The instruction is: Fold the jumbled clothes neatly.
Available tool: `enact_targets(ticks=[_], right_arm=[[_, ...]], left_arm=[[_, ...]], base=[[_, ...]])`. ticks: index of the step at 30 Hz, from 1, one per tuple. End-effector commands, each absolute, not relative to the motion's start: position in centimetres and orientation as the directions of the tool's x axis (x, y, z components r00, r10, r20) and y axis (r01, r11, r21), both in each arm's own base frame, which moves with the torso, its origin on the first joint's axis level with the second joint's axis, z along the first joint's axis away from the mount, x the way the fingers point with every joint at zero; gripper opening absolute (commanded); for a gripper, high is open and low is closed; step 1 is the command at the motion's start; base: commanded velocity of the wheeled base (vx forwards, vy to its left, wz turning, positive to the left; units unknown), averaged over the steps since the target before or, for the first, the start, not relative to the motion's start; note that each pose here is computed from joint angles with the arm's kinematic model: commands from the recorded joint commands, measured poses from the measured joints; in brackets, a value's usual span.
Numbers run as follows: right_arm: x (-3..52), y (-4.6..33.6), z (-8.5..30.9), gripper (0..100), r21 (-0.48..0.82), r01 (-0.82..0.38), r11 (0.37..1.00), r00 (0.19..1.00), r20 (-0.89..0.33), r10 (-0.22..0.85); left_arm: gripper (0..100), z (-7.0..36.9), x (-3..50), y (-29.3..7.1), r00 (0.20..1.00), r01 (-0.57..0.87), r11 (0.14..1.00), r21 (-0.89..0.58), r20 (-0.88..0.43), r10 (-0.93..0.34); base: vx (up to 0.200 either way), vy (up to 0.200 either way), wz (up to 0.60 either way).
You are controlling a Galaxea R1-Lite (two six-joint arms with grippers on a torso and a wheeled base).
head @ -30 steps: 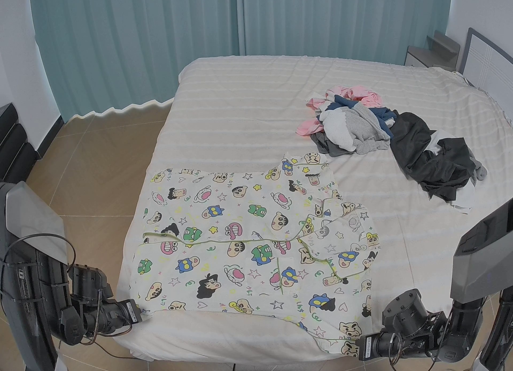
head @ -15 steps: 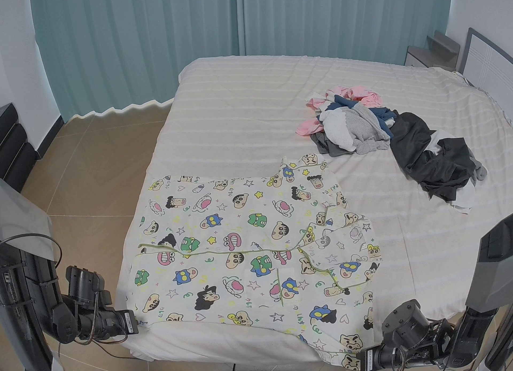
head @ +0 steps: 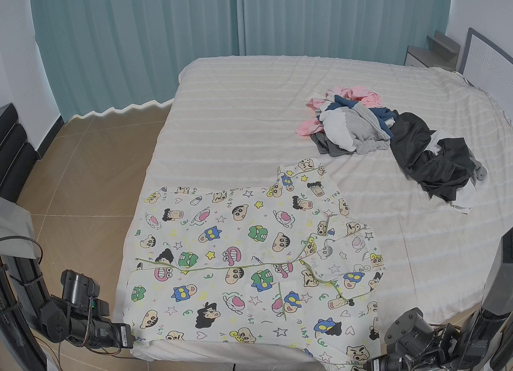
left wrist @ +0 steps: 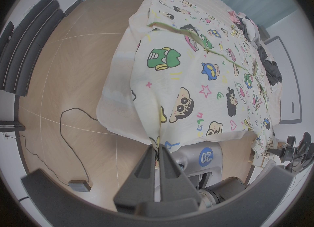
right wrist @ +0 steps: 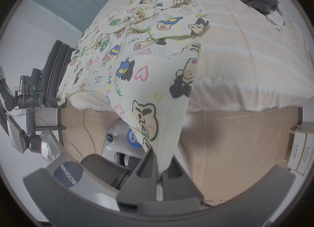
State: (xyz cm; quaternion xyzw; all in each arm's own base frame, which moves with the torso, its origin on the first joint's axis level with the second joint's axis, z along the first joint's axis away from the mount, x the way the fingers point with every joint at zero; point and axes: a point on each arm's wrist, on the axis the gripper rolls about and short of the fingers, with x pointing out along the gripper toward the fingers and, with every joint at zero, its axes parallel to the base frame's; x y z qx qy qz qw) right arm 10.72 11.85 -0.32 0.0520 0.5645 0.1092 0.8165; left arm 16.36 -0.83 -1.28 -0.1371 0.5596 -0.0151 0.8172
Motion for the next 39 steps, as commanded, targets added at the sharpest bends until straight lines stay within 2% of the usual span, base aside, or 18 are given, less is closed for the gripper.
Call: enact_targets(ticks=[1,5,10,11,13,16,17,26,39], right_arm=[[9.9,11.5,0.4,0,0.22,-0.14,0.965,0.333,-0.908,0.255],[9.9,11.6,0.8,0,0.268,-0.117,0.956,0.341,-0.894,0.292],[10.5,11.4,2.0,0,0.348,-0.086,0.933,0.411,-0.841,0.352],[10.5,11.4,2.0,0,0.348,-0.086,0.933,0.411,-0.841,0.352],[11.4,11.0,2.6,0,0.383,-0.052,0.922,0.466,-0.808,0.362],[12.1,10.8,2.8,0,0.398,-0.025,0.917,0.495,-0.792,0.358],[12.9,10.7,3.1,0,0.417,-0.003,0.909,0.526,-0.772,0.356],[16.5,10.9,4.4,0,0.479,0.045,0.877,0.634,-0.692,0.345],[22.3,12.0,4.9,0,0.529,0.074,0.846,0.709,-0.624,0.328]], left_arm=[[0,-0.4,15.9,-0.8,0.409,-0.111,0.963,-0.246,-0.894,-0.181],[0,-0.2,16.2,-0.9,0.434,-0.108,0.961,-0.253,-0.882,-0.184],[0,0.6,17.4,-0.9,0.55,-0.095,0.954,-0.283,-0.814,-0.187],[0,0.6,17.4,-0.9,0.55,-0.095,0.954,-0.283,-0.814,-0.187],[0,1.6,18.5,-1.0,0.638,-0.103,0.939,-0.328,-0.746,-0.19],[0,2.1,19.2,-1.1,0.672,-0.107,0.93,-0.35,-0.715,-0.192],[0,2.5,19.9,-1.1,0.694,-0.102,0.928,-0.359,-0.694,-0.193],[0,3.6,23.2,-1.2,0.766,-0.111,0.905,-0.41,-0.616,-0.185],[0,1.7,28.8,-1.5,0.791,-0.195,0.864,-0.464,-0.596,-0.141]], base=[[0.0,0.0,0.0],[0.0,0.0,0.0],[0.0,0.0,0.0],[0.0,0.0,0.0],[0.0,0.0,0.0],[0.0,0.0,0.0],[0.0,0.0,0.0],[0.0,0.0,0.0],[0.0,0.0,0.0]])
